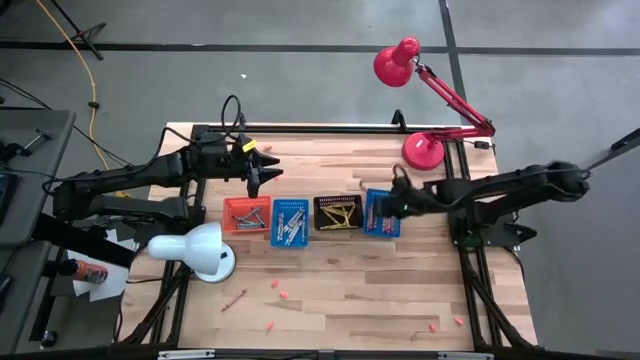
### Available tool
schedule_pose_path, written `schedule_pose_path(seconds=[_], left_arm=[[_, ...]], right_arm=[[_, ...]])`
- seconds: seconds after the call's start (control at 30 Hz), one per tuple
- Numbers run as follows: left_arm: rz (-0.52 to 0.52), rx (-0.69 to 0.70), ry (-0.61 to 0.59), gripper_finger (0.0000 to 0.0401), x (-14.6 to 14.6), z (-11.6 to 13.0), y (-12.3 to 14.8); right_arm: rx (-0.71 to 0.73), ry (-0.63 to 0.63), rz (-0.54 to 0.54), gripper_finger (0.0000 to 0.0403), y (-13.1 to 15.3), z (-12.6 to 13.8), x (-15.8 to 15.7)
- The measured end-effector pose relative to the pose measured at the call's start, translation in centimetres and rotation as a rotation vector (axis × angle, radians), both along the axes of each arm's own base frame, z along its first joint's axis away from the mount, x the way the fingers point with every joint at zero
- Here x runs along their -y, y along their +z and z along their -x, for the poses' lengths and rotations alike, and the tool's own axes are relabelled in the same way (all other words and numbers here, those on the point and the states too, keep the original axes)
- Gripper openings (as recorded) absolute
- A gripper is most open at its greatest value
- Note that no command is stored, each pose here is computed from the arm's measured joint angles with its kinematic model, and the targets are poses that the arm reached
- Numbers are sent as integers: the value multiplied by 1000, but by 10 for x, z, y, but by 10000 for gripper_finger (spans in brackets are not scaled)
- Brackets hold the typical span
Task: Sort crayons
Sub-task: Adjust the right blue bin
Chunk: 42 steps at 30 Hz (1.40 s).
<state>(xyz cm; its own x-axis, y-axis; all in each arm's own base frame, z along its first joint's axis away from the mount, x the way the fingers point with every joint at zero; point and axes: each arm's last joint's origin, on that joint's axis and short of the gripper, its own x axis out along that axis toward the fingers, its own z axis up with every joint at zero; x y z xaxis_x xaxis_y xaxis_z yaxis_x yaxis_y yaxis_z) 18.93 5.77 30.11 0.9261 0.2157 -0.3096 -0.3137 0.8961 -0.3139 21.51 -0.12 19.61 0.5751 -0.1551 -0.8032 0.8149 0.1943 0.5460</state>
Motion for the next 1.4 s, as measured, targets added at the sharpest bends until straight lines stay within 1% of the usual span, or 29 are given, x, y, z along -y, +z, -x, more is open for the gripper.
schedule_pose_path(seconds=[0.1, 0.23, 0.33, 0.4, 0.43, 0.5, 0.57, 0.7, 0.83, 1.2, 1.3, 1.4], left_arm=[[3, 1, 1, 182, 0, 0, 0], [23, 6, 8, 182, 0, 0, 0], [27, 6, 9, 182, 0, 0, 0], [43, 10, 14, 182, 0, 0, 0], [48, 11, 16, 182, 0, 0, 0], [49, 11, 16, 182, 0, 0, 0], [49, 12, 16, 182, 0, 0, 0], [49, 12, 17, 182, 0, 0, 0], [50, 12, 17, 182, 0, 0, 0], [49, 11, 16, 182, 0, 0, 0], [49, 11, 16, 182, 0, 0, 0], [49, 11, 16, 182, 0, 0, 0]], right_arm=[[38, -75, 40, 134, 9, 5, 18], [10, -117, 73, 110, 8, 9, 48], [-40, -131, 111, 70, 2, 11, 67], [-41, -135, 142, 29, -1, 10, 79], [-39, -131, 155, 15, -1, 10, 85], [-41, -130, 153, 10, -5, 9, 94], [-67, -121, 109, 13, -13, 9, 100], [-113, -60, 56, 3, -28, 3, 100], [-136, -31, 43, 1, -35, -2, 95], [-131, 46, 10, 0, -36, -11, 72], [-129, 39, 21, 0, -36, -13, 70], [-120, 45, 81, 0, -27, -18, 75]])
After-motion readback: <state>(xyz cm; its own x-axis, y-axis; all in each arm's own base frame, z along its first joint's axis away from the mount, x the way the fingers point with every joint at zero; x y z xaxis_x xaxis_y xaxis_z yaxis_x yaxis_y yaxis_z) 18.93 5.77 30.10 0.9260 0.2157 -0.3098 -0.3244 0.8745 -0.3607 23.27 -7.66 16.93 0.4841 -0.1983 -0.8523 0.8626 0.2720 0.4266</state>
